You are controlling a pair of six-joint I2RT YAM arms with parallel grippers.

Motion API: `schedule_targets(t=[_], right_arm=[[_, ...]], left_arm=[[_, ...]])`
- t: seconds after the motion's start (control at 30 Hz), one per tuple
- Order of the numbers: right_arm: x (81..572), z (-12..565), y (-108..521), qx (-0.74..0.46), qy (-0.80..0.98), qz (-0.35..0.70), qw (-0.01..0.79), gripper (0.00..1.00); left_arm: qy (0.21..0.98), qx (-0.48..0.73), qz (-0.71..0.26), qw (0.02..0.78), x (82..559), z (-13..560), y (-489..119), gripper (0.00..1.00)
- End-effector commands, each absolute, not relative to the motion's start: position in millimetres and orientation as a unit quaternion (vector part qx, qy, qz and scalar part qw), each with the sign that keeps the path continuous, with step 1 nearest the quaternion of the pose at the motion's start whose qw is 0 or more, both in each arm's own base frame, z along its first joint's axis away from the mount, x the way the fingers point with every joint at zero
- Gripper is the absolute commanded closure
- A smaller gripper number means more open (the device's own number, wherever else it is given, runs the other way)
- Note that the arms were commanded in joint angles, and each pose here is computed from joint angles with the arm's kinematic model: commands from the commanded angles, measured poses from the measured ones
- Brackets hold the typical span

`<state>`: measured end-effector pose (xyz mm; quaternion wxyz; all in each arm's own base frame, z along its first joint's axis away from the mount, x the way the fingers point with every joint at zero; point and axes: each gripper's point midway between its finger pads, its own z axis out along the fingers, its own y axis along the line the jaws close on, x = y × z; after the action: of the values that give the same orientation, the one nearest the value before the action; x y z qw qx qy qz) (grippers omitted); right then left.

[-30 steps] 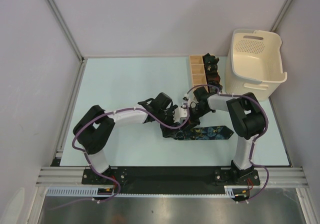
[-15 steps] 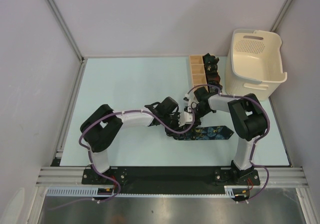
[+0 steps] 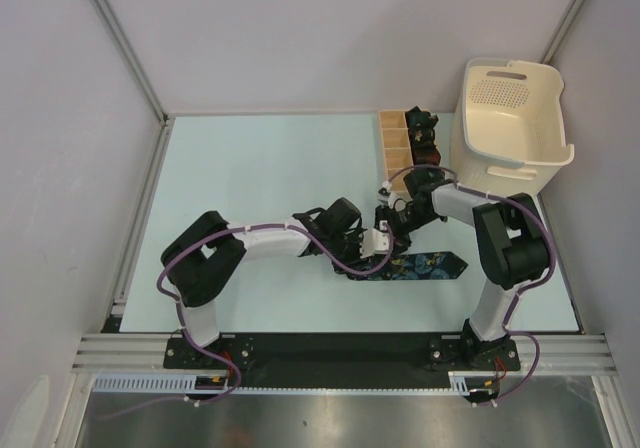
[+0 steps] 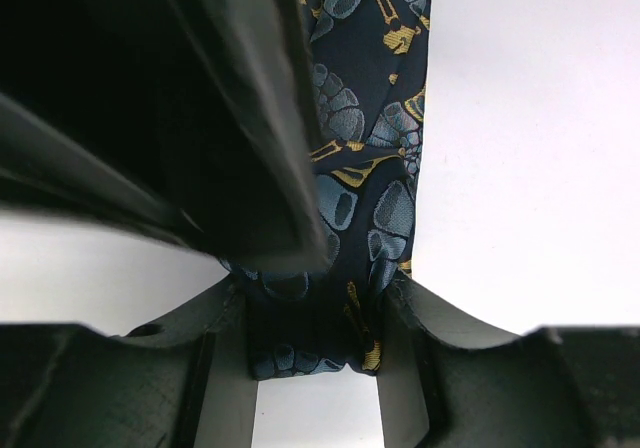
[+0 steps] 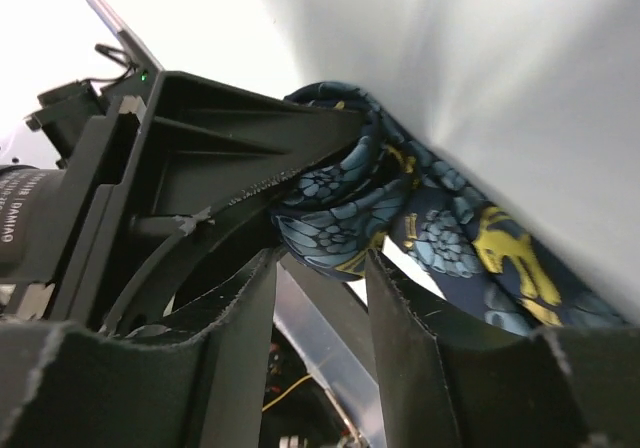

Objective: Roll the ties
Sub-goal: Roll the tie at the center of the board.

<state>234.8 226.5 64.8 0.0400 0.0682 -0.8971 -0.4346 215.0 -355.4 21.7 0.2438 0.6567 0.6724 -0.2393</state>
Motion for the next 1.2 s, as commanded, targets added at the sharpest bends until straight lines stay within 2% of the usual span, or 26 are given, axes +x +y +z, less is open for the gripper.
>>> schedule_targets(t=[0.0, 0.1, 0.17, 0.2, 0.3, 0.37, 0.57, 0.87, 1.17], right_arm=[[222.7, 73.6, 239.7, 0.077, -0.884, -0.459, 0.052, 0.54], [221.1, 62.6, 247.0, 0.087, -0.889, -0.446, 0.052, 0.56], [221.3, 47.8, 243.7, 0.083, -0.898, -0.428, 0.060, 0.69], [222.2, 42.9, 239.7, 0.078, -0.902, -0.419, 0.061, 0.83], [221.6, 29.2, 222.1, 0.062, -0.914, -0.395, 0.069, 1.00], [217.9, 20.4, 211.2, 0.054, -0.918, -0.384, 0.083, 1.00], [214.2, -0.5, 190.1, 0.049, -0.932, -0.343, 0.106, 1.00], [212.1, -25.8, 172.2, 0.057, -0.950, -0.284, 0.121, 1.00], [218.7, -25.8, 193.3, 0.067, -0.941, -0.306, 0.128, 1.00]], left_arm=[[0.684, 0.670, -0.210, 0.198, 203.7, 3.3, -334.7, 0.59], [0.682, 0.672, -0.211, 0.197, 202.6, 3.8, -333.9, 0.57], [0.680, 0.673, -0.211, 0.198, 202.7, 6.1, -334.2, 0.55], [0.678, 0.675, -0.211, 0.200, 203.2, 7.6, -334.6, 0.52], [0.676, 0.674, -0.218, 0.205, 203.4, 13.8, -335.7, 0.41], [0.671, 0.672, -0.227, 0.215, 204.6, 21.7, -340.2, 0.30], [0.654, 0.666, -0.249, 0.259, 214.1, 45.8, -361.2, 0.11], [0.640, 0.646, -0.288, 0.302, 224.2, 62.1, -393.4, 0.04], [0.573, 0.704, -0.283, 0.309, 208.6, 55.6, -405.6, 0.03]])
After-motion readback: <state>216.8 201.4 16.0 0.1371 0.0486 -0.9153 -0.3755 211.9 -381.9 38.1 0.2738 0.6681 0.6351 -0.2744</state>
